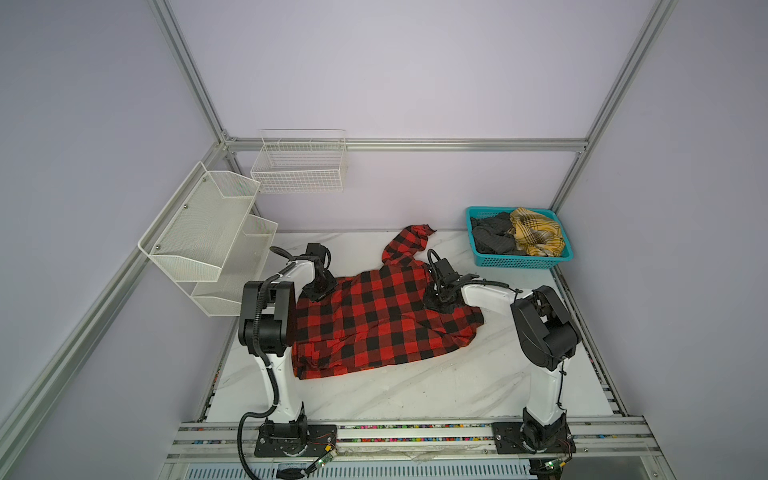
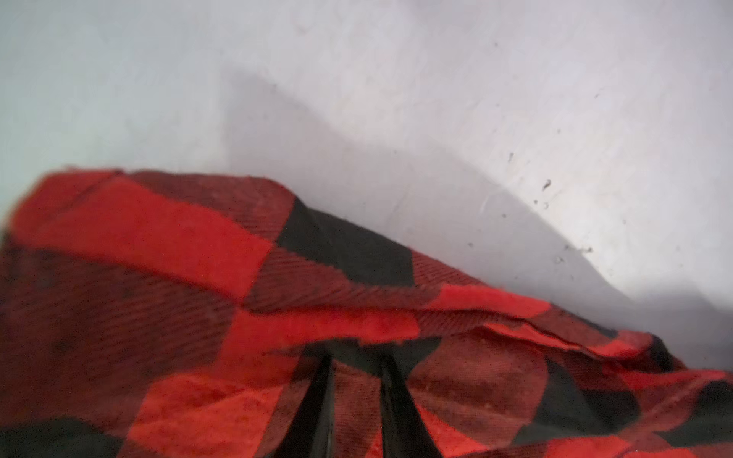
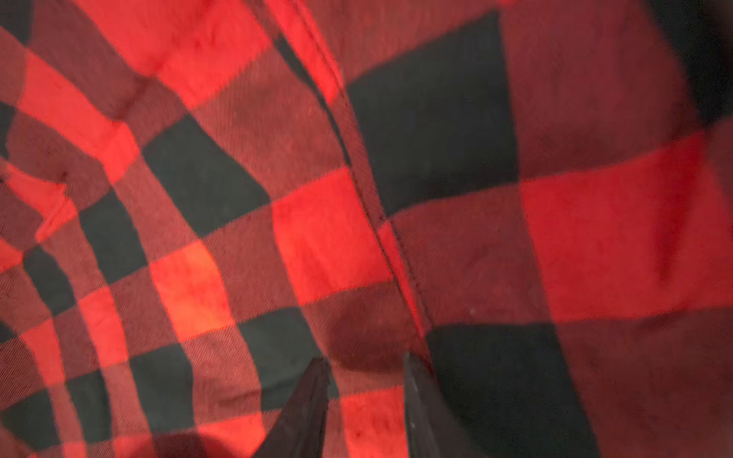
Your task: Fold and stack the long sleeve shirts
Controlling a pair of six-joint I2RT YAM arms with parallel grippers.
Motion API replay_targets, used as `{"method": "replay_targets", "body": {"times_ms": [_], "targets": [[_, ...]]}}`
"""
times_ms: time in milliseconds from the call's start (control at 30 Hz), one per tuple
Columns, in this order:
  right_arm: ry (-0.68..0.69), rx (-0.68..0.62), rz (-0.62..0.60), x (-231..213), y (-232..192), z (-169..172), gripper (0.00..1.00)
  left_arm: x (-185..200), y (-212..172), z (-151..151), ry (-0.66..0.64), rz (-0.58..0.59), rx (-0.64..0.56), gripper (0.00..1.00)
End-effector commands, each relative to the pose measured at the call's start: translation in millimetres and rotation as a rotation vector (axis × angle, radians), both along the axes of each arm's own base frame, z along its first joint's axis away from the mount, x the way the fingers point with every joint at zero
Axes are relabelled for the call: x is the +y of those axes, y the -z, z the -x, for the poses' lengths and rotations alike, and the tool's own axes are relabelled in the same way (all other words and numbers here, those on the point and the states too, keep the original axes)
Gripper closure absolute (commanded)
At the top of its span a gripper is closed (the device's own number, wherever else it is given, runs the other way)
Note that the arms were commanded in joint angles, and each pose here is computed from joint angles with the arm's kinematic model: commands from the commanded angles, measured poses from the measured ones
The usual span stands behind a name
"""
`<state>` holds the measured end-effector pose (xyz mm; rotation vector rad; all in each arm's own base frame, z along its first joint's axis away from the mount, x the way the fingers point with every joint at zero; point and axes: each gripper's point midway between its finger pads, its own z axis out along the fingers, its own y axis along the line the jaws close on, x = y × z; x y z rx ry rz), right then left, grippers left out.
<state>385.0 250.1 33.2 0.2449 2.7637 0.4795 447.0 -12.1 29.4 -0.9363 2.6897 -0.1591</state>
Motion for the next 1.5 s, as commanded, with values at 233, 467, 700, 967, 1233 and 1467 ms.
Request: {"method": "replay_targets", "body": {"times_ms": [233,467,700,967,1233,1467], "targets": [[0.003,-0.185,-0.072,0.8,-94.8,-136.5,0.65,-6.8,-69.2,-18.3,0.017,0.036,-0.139,0.65],[-0.039,-0.205,-0.089,14.1,-69.4,-206.0,0.76,-23.1,-79.9,-10.5,0.038,0.101,-0.126,0.66],[-0.242,-0.260,-0.297,61.5,-55.7,-199.8,0.85,-32.9,-44.6,22.7,0.074,0.100,-0.020,0.68],[-0.274,-0.176,-0.304,85.1,-18.4,-174.1,0.87,-46.5,-22.0,39.5,0.089,0.120,0.035,0.70],[-0.037,-0.156,-0.089,35.5,22.4,-197.2,0.85,-44.8,-20.2,42.2,0.093,0.103,0.039,0.70],[0.166,-0.213,0.020,-54.5,-0.5,-225.4,0.87,-38.4,-3.5,55.9,0.081,0.077,0.082,0.70]]}}
